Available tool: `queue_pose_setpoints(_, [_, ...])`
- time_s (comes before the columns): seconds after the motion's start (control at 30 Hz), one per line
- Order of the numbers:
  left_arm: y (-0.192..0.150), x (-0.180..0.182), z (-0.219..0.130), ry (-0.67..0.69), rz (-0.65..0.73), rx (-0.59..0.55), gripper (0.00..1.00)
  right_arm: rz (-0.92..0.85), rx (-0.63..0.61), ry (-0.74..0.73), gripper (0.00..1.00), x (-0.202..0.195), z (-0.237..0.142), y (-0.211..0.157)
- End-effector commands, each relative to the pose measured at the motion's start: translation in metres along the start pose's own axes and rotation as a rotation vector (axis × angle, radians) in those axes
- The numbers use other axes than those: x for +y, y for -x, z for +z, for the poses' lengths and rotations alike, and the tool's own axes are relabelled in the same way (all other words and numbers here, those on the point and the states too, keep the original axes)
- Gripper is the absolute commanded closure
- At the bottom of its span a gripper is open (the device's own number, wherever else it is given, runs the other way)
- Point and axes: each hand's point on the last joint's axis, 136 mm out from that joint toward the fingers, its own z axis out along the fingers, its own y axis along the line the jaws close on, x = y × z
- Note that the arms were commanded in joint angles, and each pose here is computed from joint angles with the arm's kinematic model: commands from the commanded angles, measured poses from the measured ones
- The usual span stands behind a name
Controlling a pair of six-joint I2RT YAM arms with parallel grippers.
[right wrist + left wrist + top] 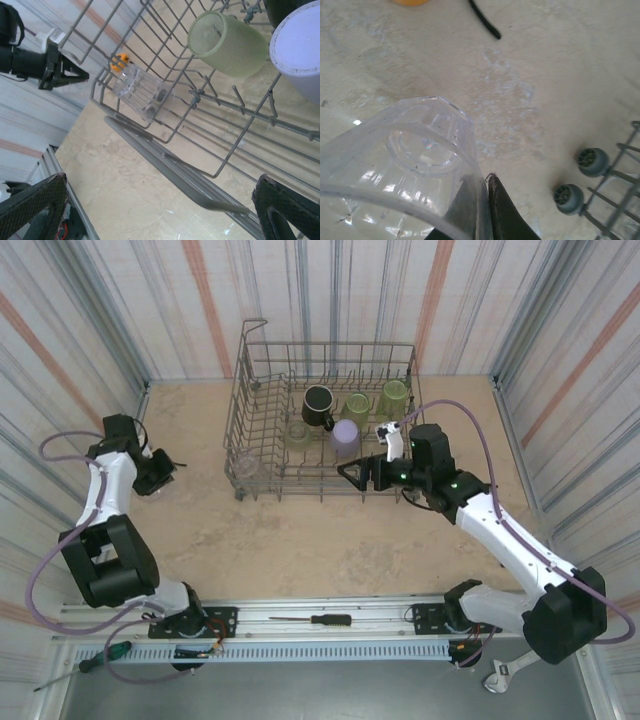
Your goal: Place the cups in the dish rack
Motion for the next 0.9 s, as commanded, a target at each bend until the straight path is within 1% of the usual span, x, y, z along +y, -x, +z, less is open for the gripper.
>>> queue_pose_setpoints(0.0, [-0.001,-0.022,-0.012,-0.119,0.050,-0.043,1.00,0.012,-0.016,0.003,0.01,0.009,0.000,0.012])
queue_pose_setpoints(0.2, [-0.005,-0.040,-0.024,-0.219,0.067,-0.075,1.00,0.022,-0.004,-0.022,0.01,0.012,0.007,0.016])
queue_pose_setpoints(0.33, [-0.008,-0.047,-0.035,-0.255,0.080,-0.097,1.00,0.026,-0.003,-0.029,0.01,0.020,0.013,0.020])
queue_pose_setpoints(0.57, [-0.008,-0.064,-0.048,-0.356,0.087,-0.115,1.00,0.045,-0.008,-0.019,0.01,0.037,0.021,0.032])
queue_pose_setpoints(0.87, [0.005,-0.071,-0.062,-0.506,0.015,-0.151,1.00,0.069,-0.001,-0.033,0.01,0.040,0.027,0.038])
